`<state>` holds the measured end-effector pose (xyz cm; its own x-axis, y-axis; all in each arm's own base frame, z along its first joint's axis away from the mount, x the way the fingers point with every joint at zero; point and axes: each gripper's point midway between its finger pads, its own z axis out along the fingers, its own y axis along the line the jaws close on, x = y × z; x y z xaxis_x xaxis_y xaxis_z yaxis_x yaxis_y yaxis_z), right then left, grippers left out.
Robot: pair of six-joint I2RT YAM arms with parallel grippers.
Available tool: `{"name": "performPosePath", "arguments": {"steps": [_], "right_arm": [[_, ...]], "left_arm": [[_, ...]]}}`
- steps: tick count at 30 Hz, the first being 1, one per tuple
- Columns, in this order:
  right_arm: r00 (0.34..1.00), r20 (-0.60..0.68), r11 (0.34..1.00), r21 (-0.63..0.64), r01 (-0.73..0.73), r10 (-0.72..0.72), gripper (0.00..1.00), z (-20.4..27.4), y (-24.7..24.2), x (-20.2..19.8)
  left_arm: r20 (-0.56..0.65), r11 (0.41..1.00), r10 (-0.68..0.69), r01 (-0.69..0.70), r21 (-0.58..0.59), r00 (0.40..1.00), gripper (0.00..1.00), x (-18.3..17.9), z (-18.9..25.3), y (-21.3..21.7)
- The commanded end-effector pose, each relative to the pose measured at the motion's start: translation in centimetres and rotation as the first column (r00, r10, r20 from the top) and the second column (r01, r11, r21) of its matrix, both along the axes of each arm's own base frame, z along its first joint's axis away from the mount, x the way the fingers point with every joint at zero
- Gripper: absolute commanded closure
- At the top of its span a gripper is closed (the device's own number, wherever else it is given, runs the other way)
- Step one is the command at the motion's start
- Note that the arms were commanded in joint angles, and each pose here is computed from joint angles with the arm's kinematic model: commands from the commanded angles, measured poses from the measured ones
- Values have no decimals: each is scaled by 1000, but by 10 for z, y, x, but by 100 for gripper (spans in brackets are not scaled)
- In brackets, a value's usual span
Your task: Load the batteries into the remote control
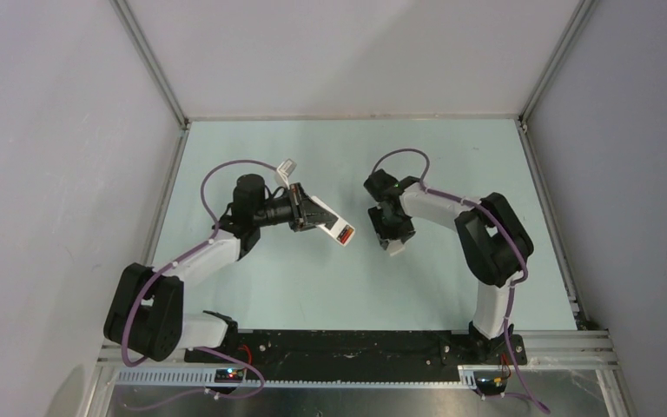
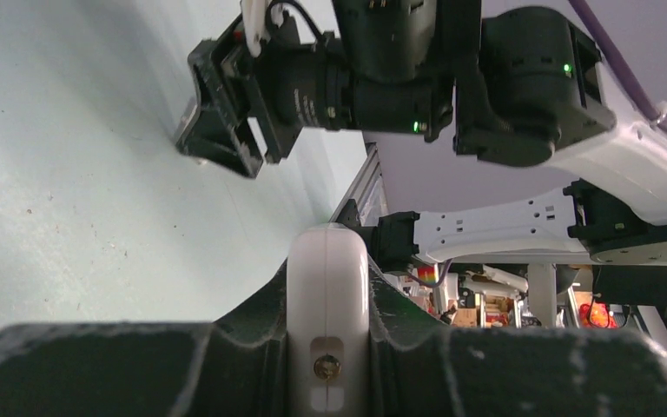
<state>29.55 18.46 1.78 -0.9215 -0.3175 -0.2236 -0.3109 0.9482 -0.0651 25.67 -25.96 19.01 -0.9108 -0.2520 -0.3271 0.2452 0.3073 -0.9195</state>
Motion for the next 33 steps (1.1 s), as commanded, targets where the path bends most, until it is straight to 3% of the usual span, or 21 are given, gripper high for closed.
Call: {"name": "performPosePath", "arguments": {"steps": [1, 3, 5, 8, 12, 21, 33], "right_arm": [[995, -7, 994, 55, 96, -96, 49, -4, 29, -14], [994, 9, 994, 35, 104, -105, 48, -9, 33, -17], [993, 34, 994, 15, 111, -111, 37, -9, 37, -19], [991, 72, 993, 17, 116, -117, 10, -3, 41, -19], [988, 103, 993, 41, 112, -115, 3, 8, 42, -14], [997, 83, 999, 45, -3, -1, 14, 4, 28, -32], [994, 94, 997, 44, -56, 52, 46, 1, 27, -28]], "left_arm": [[72, 1000, 16, -14, -21, 997, 100, 2, 18, 4], [75, 1000, 22, -21, -16, 997, 100, 0, 15, 9], [73, 999, 33, -32, -11, 997, 100, -1, 11, 14], [69, 999, 38, -38, -5, 997, 100, -4, 6, 19], [69, 999, 45, -45, -1, 997, 100, -6, 4, 23], [66, 998, 57, -57, 2, 996, 100, -6, 1, 30], [58, 998, 59, -59, 5, 997, 100, -4, -2, 30]]}}
